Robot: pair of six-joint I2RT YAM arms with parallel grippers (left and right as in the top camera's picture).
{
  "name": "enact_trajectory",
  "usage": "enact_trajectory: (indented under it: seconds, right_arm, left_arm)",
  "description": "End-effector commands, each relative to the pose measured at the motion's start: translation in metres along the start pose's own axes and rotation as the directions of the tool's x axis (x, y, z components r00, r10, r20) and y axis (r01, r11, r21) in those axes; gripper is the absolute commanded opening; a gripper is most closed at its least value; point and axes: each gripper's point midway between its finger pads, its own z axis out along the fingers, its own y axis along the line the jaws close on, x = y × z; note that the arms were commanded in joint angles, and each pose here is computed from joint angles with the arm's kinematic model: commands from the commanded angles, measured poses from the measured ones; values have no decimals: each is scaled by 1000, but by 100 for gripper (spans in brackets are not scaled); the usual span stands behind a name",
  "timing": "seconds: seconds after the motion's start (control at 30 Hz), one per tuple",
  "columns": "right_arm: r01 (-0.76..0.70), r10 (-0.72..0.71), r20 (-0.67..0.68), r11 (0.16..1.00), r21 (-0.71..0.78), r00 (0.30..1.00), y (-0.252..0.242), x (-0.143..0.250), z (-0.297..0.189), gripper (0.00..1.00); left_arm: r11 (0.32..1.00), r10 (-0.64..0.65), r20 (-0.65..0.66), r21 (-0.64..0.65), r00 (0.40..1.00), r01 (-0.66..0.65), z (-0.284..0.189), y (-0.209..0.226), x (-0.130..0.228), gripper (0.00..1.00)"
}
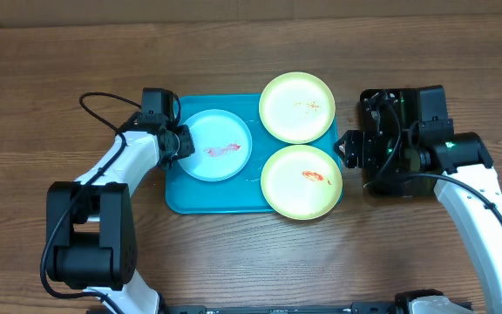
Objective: Clean dirty plates on tray and stack at the side
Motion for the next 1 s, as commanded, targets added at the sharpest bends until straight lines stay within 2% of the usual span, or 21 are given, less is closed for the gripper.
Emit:
enact_trajectory:
  seconds: [0.0,0.13,0.2,0.23,0.33,0.43,0.57,0.77,0.87,0.97]
  right_arm:
    - [9,-9,29,1000,3,1000,2,-8,-6,78]
    - [9,-9,30,1000,11,1000,0,-8,-7,77]
    - [8,-9,30,1000,14,1000,0,-8,-7,77]
    - [9,-9,31,1000,18,999,-1,-8,-7,77]
    - [1,-2,33,999,35,999,-4,-8,-7,70]
    - [-170,159,83,974,148,984,-25,-13,-9,65]
    - [-319,282,182,920,227,942,-44,-25,-18,62]
    - [-415,338,276,858,304,900,-79,-44,-35,62]
    - [-425,345,270,839,341,899,-104,-58,-36,61]
    - [-403,332,239,832,382,912,-131,-75,-29,55]
  left_arm:
    - [1000,22,-17,-6,1000,-22,7,-1,9,18]
    - [1000,21,-12,-11,1000,-21,7,0,9,17]
    - [1000,22,-13,-11,1000,-22,7,0,9,11]
    - [1000,21,-13,-11,1000,-21,7,0,9,4]
    - [1000,21,-14,-12,1000,-21,7,0,9,4]
    - [1000,17,-17,-12,1000,-17,7,0,10,4]
    - [1000,-3,-27,-17,1000,2,7,1,13,4]
    - [1000,-3,-29,-24,1000,2,7,3,13,4]
    - [1000,-3,-29,-24,1000,2,7,3,13,4]
    - [1000,-2,-29,-24,1000,2,7,3,13,4]
